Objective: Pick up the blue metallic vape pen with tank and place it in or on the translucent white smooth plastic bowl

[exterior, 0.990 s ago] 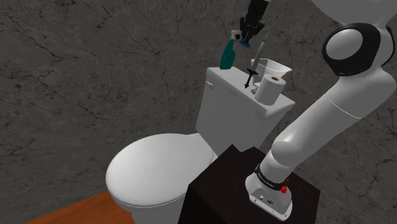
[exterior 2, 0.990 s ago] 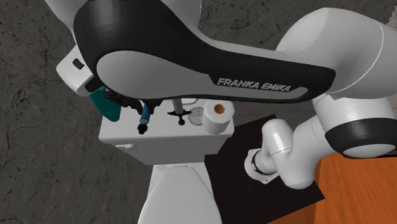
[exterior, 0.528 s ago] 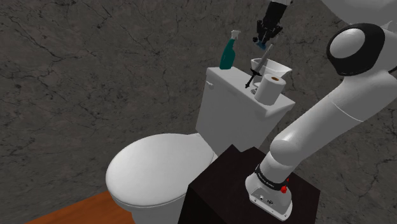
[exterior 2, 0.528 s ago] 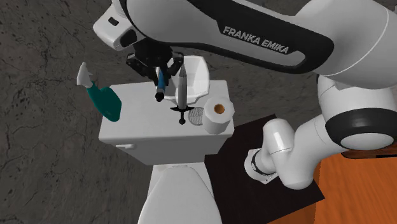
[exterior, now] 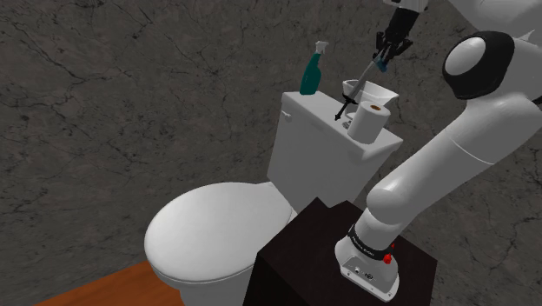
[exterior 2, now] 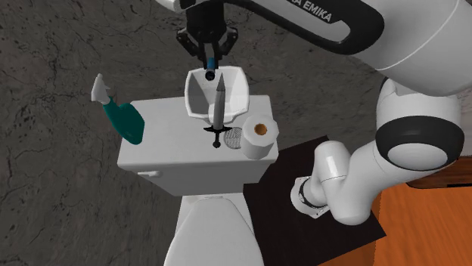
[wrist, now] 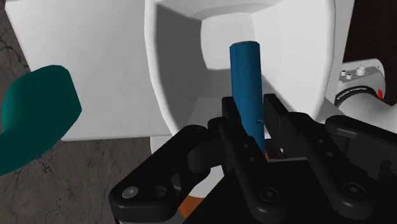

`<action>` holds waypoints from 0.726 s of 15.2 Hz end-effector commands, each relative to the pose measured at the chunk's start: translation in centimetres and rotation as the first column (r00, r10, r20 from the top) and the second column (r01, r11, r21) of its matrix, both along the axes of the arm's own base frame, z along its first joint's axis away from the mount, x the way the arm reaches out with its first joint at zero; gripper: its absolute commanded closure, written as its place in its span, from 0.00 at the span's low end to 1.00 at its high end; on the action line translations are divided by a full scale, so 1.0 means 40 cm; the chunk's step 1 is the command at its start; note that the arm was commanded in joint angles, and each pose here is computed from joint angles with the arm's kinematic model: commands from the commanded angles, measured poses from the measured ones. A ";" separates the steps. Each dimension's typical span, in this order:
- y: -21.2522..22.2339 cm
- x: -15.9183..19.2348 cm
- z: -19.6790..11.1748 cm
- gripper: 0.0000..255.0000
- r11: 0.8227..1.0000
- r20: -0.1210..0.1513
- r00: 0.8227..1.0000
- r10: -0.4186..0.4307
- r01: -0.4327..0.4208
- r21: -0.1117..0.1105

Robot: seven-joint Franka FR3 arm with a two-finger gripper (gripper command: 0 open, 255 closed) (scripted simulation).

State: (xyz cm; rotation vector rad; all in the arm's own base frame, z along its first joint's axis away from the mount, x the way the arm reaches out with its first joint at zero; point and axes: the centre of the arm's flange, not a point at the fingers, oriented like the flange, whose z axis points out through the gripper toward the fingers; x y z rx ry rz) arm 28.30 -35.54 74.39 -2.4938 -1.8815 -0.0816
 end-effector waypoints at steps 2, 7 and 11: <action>-0.021 -0.024 -0.028 1.00 1.000 0.000 1.000 0.002 -0.002 0.000; -0.021 -0.024 -0.094 1.00 1.000 0.000 1.000 0.002 -0.002 0.000; -0.021 -0.024 -0.147 1.00 1.000 0.000 1.000 0.002 -0.002 0.000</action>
